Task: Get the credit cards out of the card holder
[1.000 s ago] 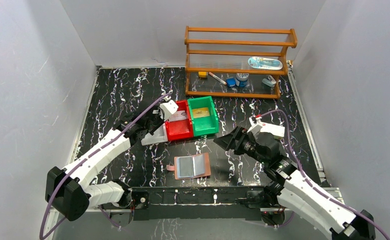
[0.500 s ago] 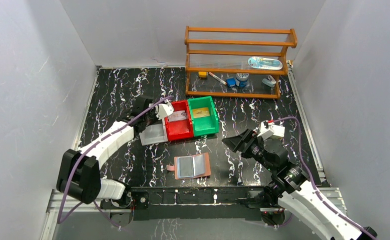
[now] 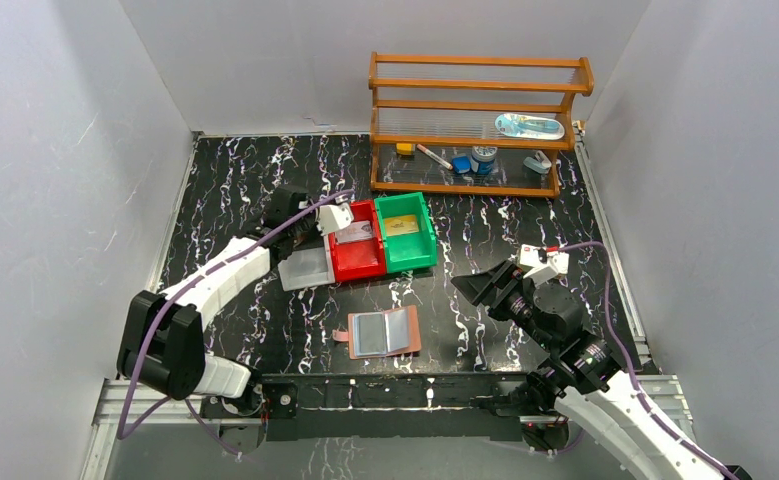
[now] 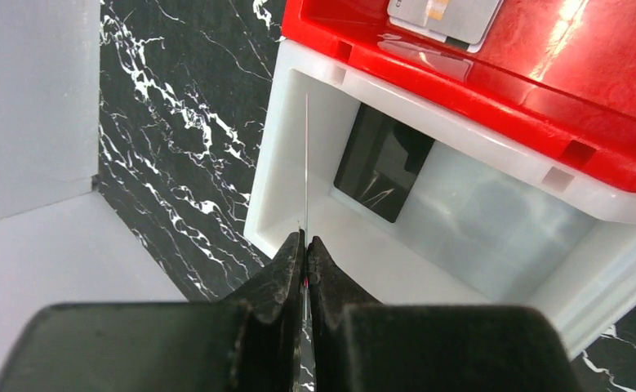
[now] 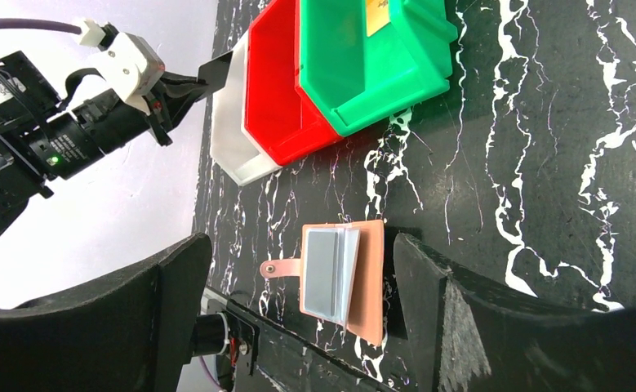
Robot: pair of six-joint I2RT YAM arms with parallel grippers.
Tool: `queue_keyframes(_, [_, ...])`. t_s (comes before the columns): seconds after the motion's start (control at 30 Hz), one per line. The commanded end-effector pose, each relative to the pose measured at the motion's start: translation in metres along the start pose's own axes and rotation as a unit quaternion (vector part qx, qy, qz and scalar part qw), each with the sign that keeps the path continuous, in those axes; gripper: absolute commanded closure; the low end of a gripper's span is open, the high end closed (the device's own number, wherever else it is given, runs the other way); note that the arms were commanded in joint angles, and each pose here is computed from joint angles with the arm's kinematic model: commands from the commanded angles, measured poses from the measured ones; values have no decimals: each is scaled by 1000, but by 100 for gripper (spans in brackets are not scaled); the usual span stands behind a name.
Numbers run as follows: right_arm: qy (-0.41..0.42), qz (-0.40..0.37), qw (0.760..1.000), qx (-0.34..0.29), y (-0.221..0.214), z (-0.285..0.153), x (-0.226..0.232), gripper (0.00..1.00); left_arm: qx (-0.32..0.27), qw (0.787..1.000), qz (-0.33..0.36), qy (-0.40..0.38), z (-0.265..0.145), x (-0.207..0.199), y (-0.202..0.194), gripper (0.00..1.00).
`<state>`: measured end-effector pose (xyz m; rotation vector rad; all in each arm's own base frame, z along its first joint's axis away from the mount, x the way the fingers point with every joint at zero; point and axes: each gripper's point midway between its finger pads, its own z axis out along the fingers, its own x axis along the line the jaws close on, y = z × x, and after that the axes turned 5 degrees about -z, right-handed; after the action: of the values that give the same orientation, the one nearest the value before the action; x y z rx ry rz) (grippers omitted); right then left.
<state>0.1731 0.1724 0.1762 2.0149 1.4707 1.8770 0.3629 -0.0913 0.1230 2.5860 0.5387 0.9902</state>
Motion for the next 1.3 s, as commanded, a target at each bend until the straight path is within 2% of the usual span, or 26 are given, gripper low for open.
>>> queue_keyframes(0.0, [0,9,1000,-16,7,3,3,9,4,998,56,22,6,4,-10,100])
queue_keyframes(0.47, [6,7,1000,-17,8,3,6,9,-9,998,62,3,43,-11,-13,100])
queue_keyframes(0.67, [8,6,1000,-16,8,5,7,7,-26,999,38,-10,53,-14,-13,100])
queue_keyframes(1.13, [-14,-13,1000,-15,7,7,-3,2,-10,999,51,-16,70,-29,-30,100])
queue_keyframes(1.27, [-21,-15,1000,-16,7,7,-6,2,-13,999,48,-22,70,-33,-31,93])
